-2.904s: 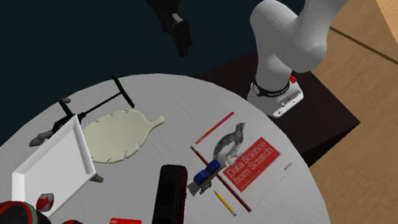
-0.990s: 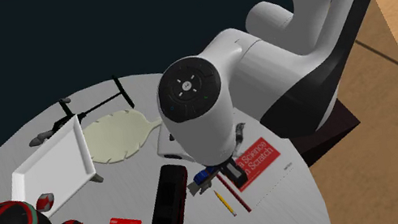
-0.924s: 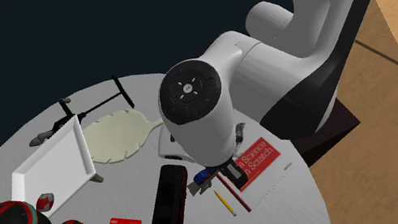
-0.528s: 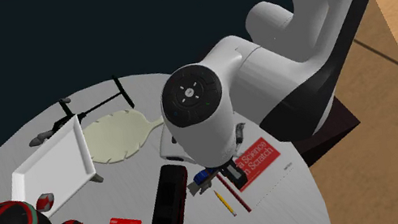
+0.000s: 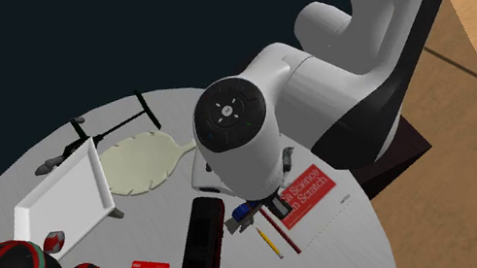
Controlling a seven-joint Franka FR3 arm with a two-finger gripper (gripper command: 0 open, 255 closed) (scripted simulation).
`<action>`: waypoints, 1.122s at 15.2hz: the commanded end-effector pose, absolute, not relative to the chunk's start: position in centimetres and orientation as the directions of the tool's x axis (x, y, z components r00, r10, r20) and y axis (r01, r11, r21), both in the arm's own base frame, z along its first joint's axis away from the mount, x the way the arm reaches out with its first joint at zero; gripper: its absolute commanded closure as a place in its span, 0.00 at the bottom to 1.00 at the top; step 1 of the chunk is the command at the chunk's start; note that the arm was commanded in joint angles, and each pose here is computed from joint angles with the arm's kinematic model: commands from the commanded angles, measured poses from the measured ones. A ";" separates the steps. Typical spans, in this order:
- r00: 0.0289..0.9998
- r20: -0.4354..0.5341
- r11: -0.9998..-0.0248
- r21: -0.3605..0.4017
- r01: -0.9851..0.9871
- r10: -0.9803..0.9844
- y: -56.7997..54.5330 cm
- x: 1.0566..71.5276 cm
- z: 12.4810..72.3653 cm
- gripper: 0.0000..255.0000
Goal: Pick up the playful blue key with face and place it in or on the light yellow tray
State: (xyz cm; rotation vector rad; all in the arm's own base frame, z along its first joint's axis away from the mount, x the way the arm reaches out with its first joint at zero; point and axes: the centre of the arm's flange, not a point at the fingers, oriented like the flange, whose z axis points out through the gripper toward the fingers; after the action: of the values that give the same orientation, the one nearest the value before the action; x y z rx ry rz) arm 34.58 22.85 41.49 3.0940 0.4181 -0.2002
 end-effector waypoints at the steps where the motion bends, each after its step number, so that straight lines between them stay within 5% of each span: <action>1: 0.956 -0.128 -0.964 -0.004 0.265 0.263 22.8 34.6 41.5 1.00; 17: 0.956 -0.128 -0.964 -0.004 0.265 0.263 22.8 34.6 47.8 1.00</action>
State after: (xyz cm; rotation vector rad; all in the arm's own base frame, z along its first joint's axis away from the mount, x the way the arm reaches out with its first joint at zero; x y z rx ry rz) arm 34.60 22.82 47.11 3.0939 0.4180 -0.1998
